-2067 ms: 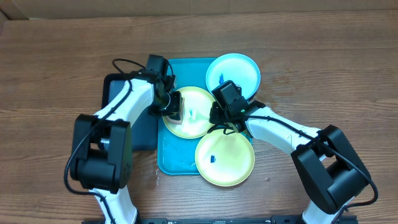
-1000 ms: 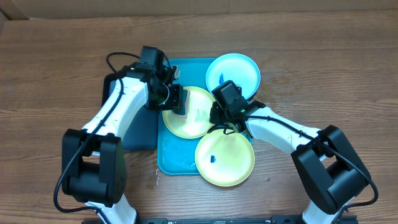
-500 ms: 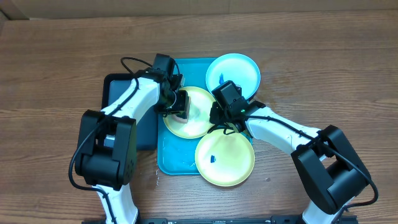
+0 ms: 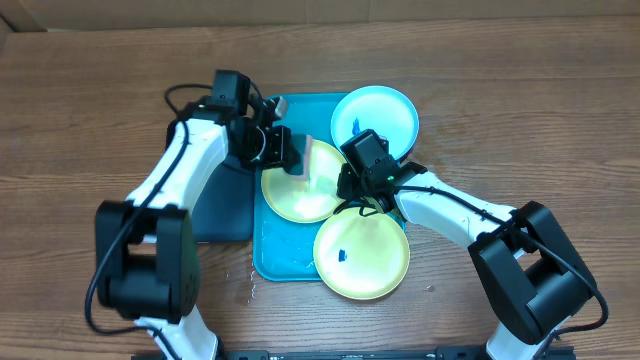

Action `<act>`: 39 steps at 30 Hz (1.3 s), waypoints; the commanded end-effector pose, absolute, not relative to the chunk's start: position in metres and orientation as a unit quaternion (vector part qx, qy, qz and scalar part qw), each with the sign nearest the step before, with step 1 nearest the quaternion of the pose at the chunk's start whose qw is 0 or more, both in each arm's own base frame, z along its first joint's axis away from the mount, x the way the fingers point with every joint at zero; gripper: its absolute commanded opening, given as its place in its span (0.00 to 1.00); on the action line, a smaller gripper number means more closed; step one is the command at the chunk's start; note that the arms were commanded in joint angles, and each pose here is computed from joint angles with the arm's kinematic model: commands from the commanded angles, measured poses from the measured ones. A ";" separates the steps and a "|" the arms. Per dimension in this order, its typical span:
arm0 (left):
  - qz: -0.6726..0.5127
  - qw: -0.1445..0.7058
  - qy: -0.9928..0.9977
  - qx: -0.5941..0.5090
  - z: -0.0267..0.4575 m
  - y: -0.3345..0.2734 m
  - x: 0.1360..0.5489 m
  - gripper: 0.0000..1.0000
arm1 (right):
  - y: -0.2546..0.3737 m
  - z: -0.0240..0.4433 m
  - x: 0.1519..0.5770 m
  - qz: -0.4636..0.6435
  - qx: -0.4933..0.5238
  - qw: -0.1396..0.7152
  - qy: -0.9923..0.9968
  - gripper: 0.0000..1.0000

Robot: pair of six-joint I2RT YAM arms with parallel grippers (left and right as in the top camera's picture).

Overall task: Clean dirty plates on tray and stack at the side
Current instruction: 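Scrub the yellow plate surface with the sponge in the left gripper, then move the left gripper back and drop the sponge into the black tray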

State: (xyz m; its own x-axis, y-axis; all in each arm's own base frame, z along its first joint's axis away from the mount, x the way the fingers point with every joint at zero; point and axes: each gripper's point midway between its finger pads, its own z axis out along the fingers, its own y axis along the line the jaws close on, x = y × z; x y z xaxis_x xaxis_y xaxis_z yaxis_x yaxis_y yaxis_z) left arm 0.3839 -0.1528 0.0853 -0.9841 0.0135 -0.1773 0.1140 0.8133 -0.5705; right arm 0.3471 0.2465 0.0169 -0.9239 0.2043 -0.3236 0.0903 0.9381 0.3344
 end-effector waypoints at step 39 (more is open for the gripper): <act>-0.191 0.152 0.969 -0.043 0.153 -0.060 0.376 0.04 | 0.251 0.022 0.343 0.165 0.068 0.182 0.967 0.04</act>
State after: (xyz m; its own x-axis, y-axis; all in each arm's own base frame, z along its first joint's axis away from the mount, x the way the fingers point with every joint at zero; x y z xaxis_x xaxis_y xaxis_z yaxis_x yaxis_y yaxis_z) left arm 0.3746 -0.1057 0.1312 -0.9770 -0.0810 -0.1972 0.0355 0.8503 -0.5250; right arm 0.3469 0.2467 0.0170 -0.9240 0.2043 -0.3233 0.0902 0.9380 0.3348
